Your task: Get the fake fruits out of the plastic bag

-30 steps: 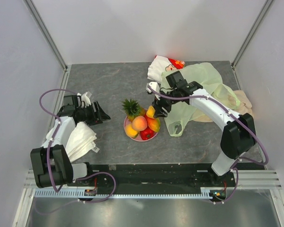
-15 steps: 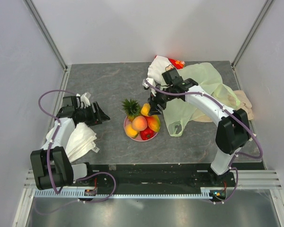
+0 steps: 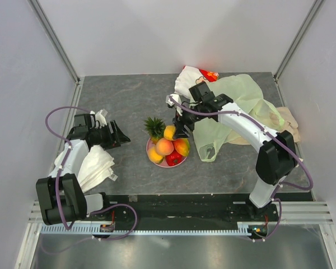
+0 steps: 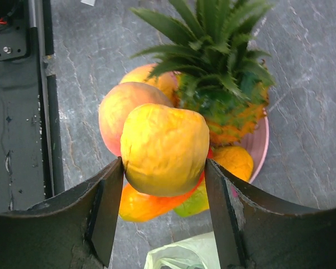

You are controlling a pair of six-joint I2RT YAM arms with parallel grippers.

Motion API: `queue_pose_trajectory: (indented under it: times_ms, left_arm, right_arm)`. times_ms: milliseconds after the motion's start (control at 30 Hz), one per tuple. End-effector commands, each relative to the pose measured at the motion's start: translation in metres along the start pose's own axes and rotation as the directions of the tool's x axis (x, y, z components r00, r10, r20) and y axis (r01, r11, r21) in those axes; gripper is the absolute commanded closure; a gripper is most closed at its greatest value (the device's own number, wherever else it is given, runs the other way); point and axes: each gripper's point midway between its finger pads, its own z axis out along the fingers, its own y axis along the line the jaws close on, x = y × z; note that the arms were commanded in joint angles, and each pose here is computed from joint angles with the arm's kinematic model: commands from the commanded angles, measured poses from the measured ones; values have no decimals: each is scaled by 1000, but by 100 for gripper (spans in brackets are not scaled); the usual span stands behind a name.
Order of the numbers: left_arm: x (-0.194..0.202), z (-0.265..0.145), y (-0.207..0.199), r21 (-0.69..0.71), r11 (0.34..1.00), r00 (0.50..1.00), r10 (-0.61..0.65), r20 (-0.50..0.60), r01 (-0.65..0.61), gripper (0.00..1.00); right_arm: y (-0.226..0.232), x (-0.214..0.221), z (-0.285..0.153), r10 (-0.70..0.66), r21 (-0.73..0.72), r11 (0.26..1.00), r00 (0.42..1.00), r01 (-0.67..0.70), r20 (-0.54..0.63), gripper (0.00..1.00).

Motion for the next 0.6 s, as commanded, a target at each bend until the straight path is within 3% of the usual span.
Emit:
queue_pose_trajectory:
  times_ms: [0,233,567]
  left_arm:
    - [-10,-2,-5,25,999,999,29,36,-30,27]
    - [-8,-4,-6,28,999,999,31,39,-32,27]
    - [-5,-2,-5,31,999,999,22,35,-23,27]
  right_arm:
    - [17,-31,-7,-64,-21,998,995,66,77,33]
    - [16,-40,-6,-69,-10,997,994,70,87,34]
    - [3,-11,9,8,20,1000,1000,-9,5,35]
